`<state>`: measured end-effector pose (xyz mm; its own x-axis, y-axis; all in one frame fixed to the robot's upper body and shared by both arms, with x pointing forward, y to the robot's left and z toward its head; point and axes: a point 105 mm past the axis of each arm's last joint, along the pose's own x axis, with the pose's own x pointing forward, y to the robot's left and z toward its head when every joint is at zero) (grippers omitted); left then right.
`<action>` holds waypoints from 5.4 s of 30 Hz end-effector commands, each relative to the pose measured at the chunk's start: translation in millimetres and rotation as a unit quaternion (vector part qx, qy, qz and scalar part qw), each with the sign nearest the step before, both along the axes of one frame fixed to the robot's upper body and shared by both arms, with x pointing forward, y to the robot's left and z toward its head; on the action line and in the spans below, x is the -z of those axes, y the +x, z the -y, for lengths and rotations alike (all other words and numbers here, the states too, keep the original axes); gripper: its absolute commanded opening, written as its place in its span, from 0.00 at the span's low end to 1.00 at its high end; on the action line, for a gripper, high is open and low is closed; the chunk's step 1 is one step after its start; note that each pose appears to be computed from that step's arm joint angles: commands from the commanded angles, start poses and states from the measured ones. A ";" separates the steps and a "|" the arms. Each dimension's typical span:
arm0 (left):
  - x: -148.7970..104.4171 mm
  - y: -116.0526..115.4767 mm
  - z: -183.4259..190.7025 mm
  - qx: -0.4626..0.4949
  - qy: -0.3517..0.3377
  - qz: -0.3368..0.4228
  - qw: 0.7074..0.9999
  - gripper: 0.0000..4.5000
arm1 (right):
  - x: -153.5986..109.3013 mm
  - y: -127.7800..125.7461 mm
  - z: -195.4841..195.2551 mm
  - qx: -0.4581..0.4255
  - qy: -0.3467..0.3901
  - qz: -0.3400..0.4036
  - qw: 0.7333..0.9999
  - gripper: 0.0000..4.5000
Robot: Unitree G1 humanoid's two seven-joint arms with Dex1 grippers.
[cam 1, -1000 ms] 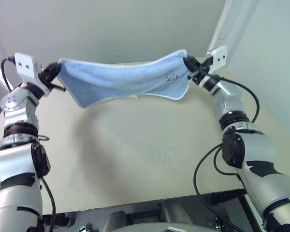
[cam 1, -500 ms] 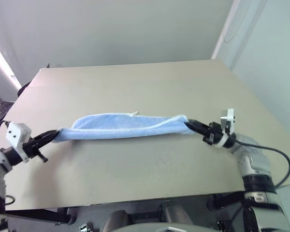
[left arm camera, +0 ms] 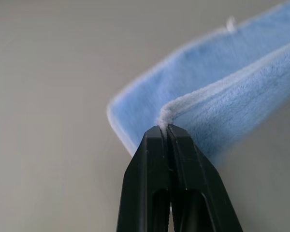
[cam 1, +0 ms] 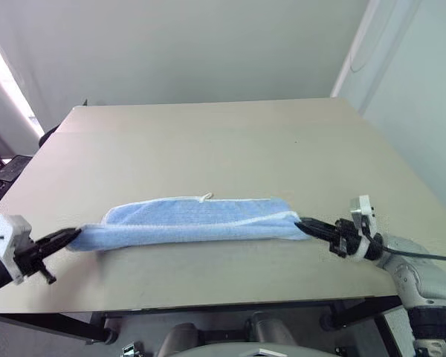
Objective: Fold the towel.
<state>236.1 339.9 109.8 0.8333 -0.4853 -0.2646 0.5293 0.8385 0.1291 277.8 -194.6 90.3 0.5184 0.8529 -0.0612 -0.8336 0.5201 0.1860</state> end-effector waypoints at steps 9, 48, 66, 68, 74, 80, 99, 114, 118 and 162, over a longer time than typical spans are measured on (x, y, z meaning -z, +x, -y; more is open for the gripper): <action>33.0 76.8 1.9 -0.074 -0.017 0.027 0.997 0.00 | 24.8 87.7 -2.7 0.164 -0.048 0.006 0.985 0.00; 13.3 22.2 120.5 0.146 -0.065 -0.028 0.987 0.88 | 7.5 19.3 27.3 0.096 0.158 -0.483 0.856 0.99; 22.2 17.7 141.9 0.163 -0.064 -0.041 0.984 0.88 | 35.4 68.6 -45.3 0.097 0.151 -0.470 0.864 0.99; 20.6 19.0 139.6 0.159 -0.061 -0.038 0.985 0.88 | 32.9 73.0 -49.3 0.095 0.155 -0.466 0.866 0.96; 16.5 23.1 124.5 0.135 -0.050 -0.030 0.989 0.88 | 24.6 73.8 -44.8 0.084 0.152 -0.460 0.871 0.54; 12.6 27.4 109.8 0.099 -0.064 -0.023 0.993 0.88 | 8.8 64.8 -15.0 0.084 0.144 -0.441 0.882 0.04; 24.3 33.4 120.3 0.081 -0.084 -0.033 0.993 0.88 | -58.8 41.8 3.2 -0.052 -0.112 -0.256 0.959 0.01; 18.7 32.0 118.9 0.062 -0.079 -0.015 0.995 0.88 | -31.8 33.9 -133.5 -0.177 -0.142 -0.215 0.950 0.01; 20.3 28.3 117.3 0.058 -0.075 -0.016 0.995 0.88 | -21.4 32.9 -150.5 -0.181 -0.155 -0.198 0.951 0.01; 11.0 8.7 52.5 -0.066 -0.164 -0.083 0.981 1.00 | 5.6 37.7 -182.0 -0.223 -0.026 -0.067 0.972 1.00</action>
<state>242.6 279.9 85.2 0.8348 -0.4704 -0.2860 0.4215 0.8803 -0.2177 313.3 -15.4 56.6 0.0970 0.9684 -0.2299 -0.9369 0.1668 0.3073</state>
